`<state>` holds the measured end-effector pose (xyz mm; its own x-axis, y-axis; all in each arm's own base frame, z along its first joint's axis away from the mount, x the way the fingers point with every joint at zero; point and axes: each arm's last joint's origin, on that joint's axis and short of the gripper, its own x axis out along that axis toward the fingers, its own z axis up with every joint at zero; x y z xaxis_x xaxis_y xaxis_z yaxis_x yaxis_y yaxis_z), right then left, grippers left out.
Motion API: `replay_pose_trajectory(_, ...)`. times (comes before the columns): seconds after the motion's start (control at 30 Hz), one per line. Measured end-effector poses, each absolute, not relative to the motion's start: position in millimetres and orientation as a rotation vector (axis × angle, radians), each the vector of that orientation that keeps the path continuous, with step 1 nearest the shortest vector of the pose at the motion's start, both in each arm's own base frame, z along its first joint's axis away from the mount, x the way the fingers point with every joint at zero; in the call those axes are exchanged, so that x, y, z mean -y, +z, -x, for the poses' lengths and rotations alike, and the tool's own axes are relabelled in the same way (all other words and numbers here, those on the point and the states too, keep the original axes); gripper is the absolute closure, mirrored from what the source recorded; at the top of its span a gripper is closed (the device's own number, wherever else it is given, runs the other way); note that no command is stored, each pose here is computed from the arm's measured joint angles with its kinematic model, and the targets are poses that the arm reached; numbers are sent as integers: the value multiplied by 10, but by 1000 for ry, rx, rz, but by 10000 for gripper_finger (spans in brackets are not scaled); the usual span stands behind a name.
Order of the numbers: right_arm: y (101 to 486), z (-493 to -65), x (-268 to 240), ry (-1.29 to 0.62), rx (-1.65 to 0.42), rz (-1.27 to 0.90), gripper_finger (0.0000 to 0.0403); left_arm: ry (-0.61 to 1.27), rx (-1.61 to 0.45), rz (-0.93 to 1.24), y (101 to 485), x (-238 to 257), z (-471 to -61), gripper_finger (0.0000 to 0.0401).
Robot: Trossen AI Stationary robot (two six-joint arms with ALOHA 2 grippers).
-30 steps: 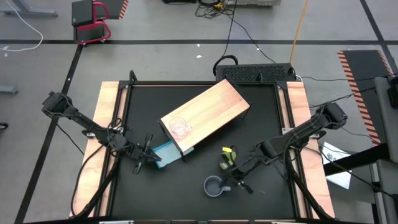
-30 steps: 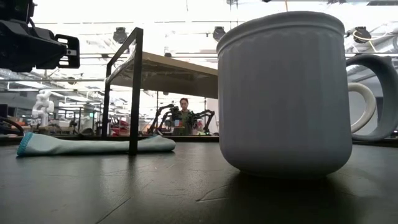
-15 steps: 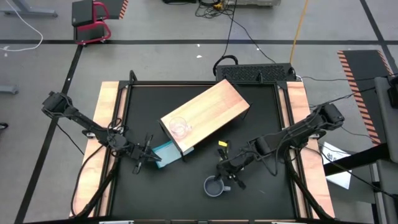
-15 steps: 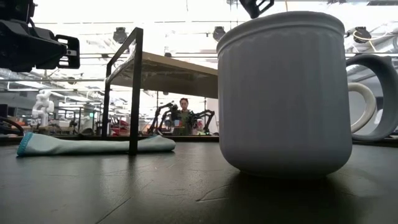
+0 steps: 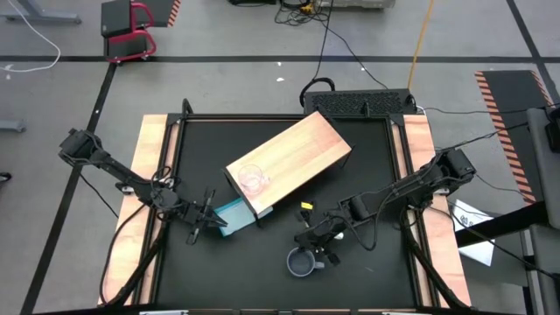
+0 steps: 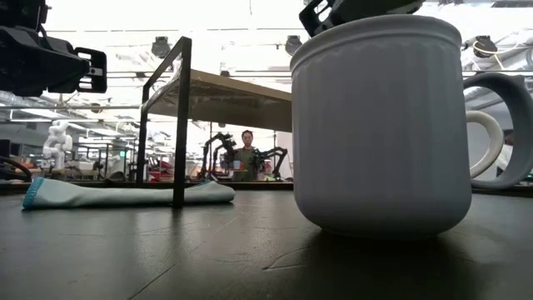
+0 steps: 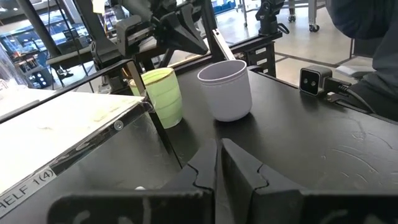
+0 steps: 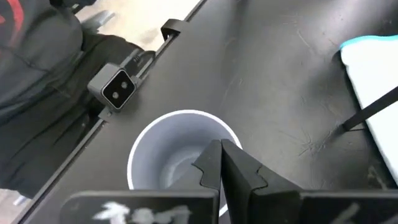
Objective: Stack small to large cups/mugs on shelf
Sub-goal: Put the gray mug on the shelf
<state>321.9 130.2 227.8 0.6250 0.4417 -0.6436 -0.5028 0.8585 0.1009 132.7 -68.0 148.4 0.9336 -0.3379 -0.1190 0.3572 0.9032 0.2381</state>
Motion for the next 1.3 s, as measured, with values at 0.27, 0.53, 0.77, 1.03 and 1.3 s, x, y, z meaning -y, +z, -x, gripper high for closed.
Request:
replay_pose_trajectory(0.27,2241,-3236,-1307,541,-720,88,339,-360,-77,-261,1483,680,-1326,375)
replay_pose_trajectory(0.53,2237,-3232,-1305,540,-727,87,273,-360,-77,-265,1482,680,-1326,375)
replay_pose_trajectory(0.77,2210,-3228,-1304,516,-763,33,264,-360,-78,-262,1482,680,-1326,375)
replay_pose_trajectory(1.03,2182,-3143,-1436,544,-809,30,262,-360,-81,-261,1480,680,-1326,375)
replay_pose_trajectory(1.3,2183,-3042,-1640,606,-811,54,262,-360,-84,-261,1477,680,-1326,375)
